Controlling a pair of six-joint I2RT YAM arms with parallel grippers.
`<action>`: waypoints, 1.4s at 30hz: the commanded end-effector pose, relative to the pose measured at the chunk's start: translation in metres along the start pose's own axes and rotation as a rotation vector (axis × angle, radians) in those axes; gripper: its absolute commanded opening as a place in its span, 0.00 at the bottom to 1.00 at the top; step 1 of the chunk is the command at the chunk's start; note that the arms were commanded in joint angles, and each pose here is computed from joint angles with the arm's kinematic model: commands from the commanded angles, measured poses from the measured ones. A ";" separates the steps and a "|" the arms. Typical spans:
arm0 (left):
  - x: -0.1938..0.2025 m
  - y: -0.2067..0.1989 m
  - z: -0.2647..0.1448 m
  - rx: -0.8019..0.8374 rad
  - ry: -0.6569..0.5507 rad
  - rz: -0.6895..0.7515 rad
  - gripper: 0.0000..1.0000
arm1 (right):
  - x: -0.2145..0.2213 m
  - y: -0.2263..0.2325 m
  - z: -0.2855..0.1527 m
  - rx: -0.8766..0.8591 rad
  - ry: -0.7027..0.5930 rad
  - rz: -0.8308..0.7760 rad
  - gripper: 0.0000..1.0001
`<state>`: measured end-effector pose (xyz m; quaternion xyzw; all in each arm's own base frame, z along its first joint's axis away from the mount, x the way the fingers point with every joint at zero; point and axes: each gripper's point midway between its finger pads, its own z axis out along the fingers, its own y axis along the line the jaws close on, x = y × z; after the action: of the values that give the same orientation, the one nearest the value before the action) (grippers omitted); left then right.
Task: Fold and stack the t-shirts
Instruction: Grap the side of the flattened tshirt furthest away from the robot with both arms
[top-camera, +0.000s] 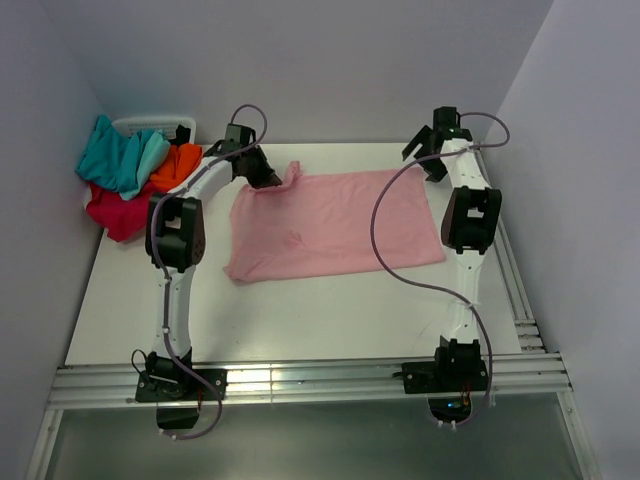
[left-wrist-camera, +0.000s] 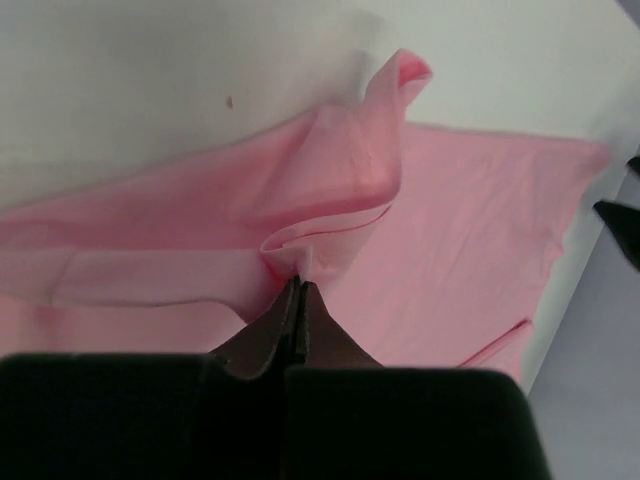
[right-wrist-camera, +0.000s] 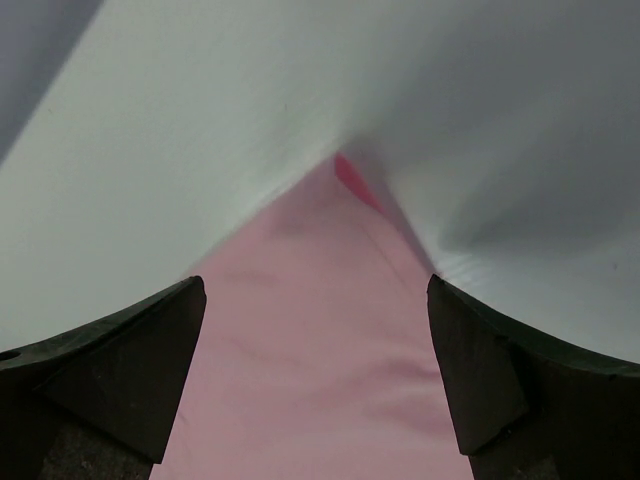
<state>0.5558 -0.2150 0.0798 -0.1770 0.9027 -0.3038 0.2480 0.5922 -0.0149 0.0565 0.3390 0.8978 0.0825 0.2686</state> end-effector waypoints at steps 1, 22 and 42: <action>0.002 -0.013 -0.032 -0.013 -0.013 0.049 0.00 | -0.060 0.009 -0.009 -0.087 -0.159 0.077 0.98; 0.038 -0.018 -0.038 -0.038 -0.003 0.022 0.00 | -0.011 0.031 0.039 -0.146 0.008 0.187 0.76; 0.018 -0.011 -0.055 -0.048 -0.050 0.028 0.00 | -0.010 0.030 0.011 -0.115 -0.002 0.152 0.00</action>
<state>0.4887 -0.2148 0.0640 -0.1845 0.9266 -0.2517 0.2097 0.6260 0.0078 0.0243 0.3969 0.8650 0.1597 0.2623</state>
